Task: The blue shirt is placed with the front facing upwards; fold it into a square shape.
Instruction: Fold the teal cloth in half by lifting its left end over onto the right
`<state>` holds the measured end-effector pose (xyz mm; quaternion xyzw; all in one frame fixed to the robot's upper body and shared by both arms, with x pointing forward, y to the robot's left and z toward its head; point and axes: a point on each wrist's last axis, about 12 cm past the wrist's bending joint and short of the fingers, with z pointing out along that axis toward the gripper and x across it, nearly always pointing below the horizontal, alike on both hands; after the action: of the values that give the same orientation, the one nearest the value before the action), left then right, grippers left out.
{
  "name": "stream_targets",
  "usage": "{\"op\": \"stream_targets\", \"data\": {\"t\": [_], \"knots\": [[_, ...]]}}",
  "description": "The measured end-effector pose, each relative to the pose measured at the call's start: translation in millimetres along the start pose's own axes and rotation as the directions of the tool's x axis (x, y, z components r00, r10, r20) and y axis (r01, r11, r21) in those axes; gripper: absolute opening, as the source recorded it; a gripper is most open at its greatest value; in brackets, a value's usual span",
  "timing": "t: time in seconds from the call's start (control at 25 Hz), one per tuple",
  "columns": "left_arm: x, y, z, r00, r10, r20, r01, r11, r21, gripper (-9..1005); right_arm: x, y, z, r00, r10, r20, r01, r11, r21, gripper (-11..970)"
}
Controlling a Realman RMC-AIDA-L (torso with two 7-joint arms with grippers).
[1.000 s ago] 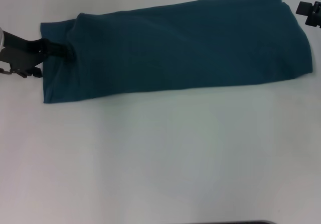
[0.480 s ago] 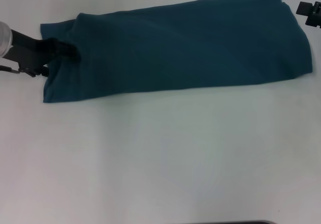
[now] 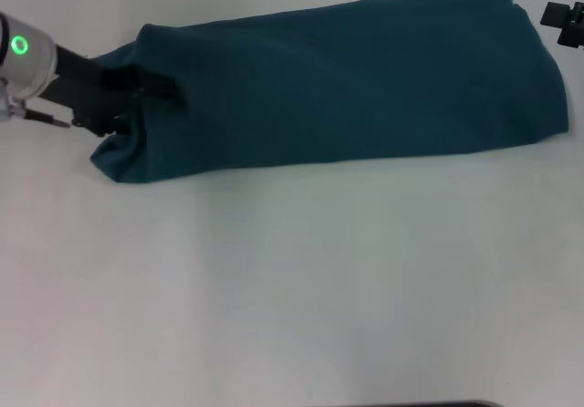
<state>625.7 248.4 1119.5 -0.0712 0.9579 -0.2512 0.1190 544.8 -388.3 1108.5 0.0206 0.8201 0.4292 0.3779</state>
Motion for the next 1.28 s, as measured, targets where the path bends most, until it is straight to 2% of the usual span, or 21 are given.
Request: {"op": "stream_targets", "data": {"t": [0.16,0.44,0.88,1.12,1.28], "knots": [[-1.0,-8.2,1.8,1.000,0.019,-0.013,-0.019,1.000,0.013,924,-0.1,-0.1,0.0,1.000,-0.002,0.001,0.002,1.000,0.001,846],[-2.3,0.3,0.9,1.000,0.005,-0.005,-0.005,1.000,-0.014,917,-0.1,-0.1,-0.1,1.000,-0.004,0.001,0.004,1.000,0.001,845],[-4.3,-2.5,-0.6,1.000,0.019,-0.007,-0.019,1.000,-0.022,531,0.9,-0.5,-0.9,1.000,0.002,0.000,-0.002,1.000,0.001,843],[-7.5,-9.2,-1.8,0.999,0.049,-0.006,-0.049,0.998,-0.030,536,1.5,-0.6,-1.6,1.000,0.005,0.000,-0.005,1.000,0.000,842],[-8.6,-14.2,-2.7,0.997,0.083,-0.010,-0.083,0.995,-0.048,446,1.5,-1.0,-2.0,1.000,0.006,0.003,-0.006,1.000,0.002,842]]}}
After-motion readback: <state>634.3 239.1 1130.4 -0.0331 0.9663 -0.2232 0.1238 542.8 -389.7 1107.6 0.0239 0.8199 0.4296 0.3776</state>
